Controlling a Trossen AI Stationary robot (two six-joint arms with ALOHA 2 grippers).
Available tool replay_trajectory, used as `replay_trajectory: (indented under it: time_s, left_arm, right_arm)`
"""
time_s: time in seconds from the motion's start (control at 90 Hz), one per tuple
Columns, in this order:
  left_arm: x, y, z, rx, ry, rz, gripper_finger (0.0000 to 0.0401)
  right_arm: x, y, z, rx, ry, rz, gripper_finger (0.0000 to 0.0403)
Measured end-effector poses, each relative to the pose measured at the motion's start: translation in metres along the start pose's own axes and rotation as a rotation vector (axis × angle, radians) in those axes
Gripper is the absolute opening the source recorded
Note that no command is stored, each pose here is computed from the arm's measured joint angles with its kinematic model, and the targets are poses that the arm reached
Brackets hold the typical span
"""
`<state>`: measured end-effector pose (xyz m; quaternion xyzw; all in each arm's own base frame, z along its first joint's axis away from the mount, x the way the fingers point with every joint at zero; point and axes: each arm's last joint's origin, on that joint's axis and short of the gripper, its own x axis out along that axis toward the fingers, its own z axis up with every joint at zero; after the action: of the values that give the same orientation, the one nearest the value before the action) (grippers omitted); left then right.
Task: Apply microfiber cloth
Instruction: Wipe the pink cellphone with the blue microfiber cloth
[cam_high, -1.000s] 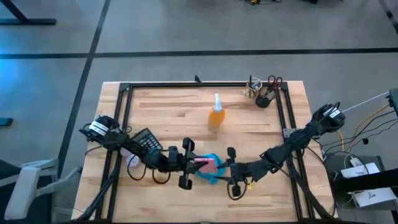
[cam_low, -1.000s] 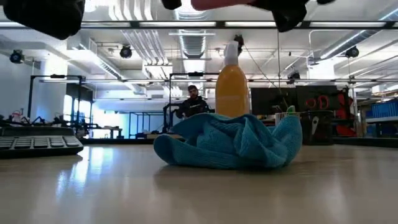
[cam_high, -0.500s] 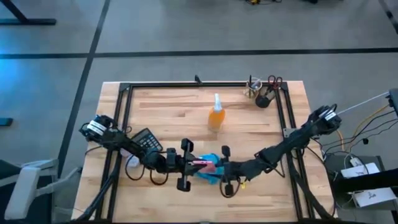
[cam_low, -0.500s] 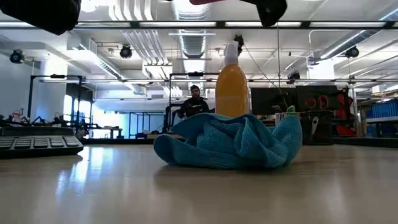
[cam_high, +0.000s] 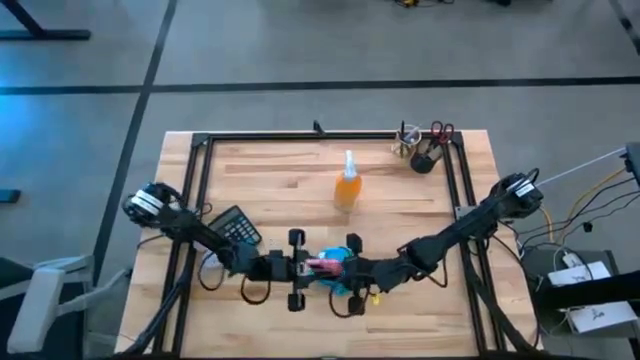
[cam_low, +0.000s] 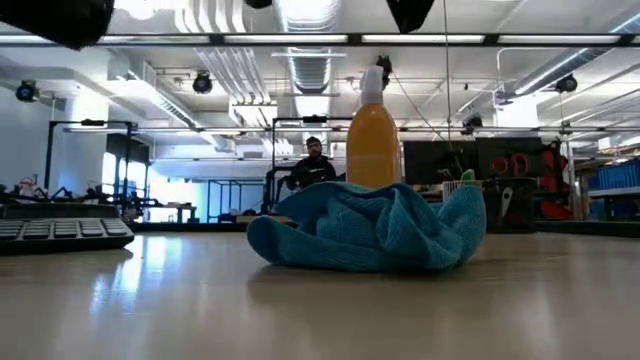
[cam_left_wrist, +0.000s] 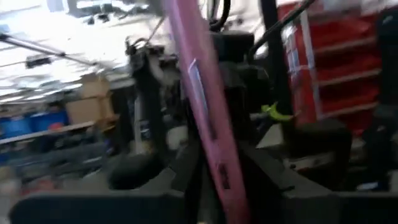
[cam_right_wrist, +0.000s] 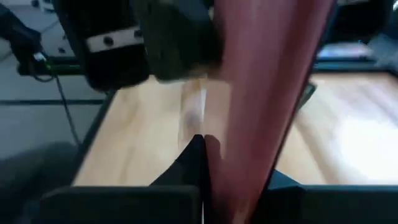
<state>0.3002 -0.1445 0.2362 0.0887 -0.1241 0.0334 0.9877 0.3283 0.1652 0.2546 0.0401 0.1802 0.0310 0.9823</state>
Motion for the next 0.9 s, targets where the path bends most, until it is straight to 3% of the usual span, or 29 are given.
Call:
replay_trajectory:
  time_s: [0.167, 0.356, 0.444, 0.589, 0.9]
  left_arm:
    - [-0.026, 0.008, -0.012, 0.057, 0.255, -0.065, 0.0145]
    - [-0.052, 0.014, -0.029, 0.008, 0.412, -0.138, 0.0184]
    - [-0.055, 0.016, -0.03, -0.005, 0.397, -0.127, 0.0192]
    - [-0.055, 0.016, -0.03, -0.006, 0.394, -0.128, 0.0196]
    - [-0.054, 0.015, -0.03, -0.004, 0.396, -0.129, 0.0176]
  right_arm:
    - [-0.015, -0.016, -0.003, 0.142, 0.278, 0.023, 0.0011]
    - [-0.011, -0.045, -0.025, 0.378, 0.552, 0.17, 0.0011]
    - [-0.002, -0.057, -0.034, 0.443, 0.597, 0.266, 0.0011]
    - [0.014, -0.079, -0.057, 0.497, 0.707, 0.283, 0.0015]
    - [0.032, -0.1, -0.078, 0.604, 0.814, 0.314, 0.0096]
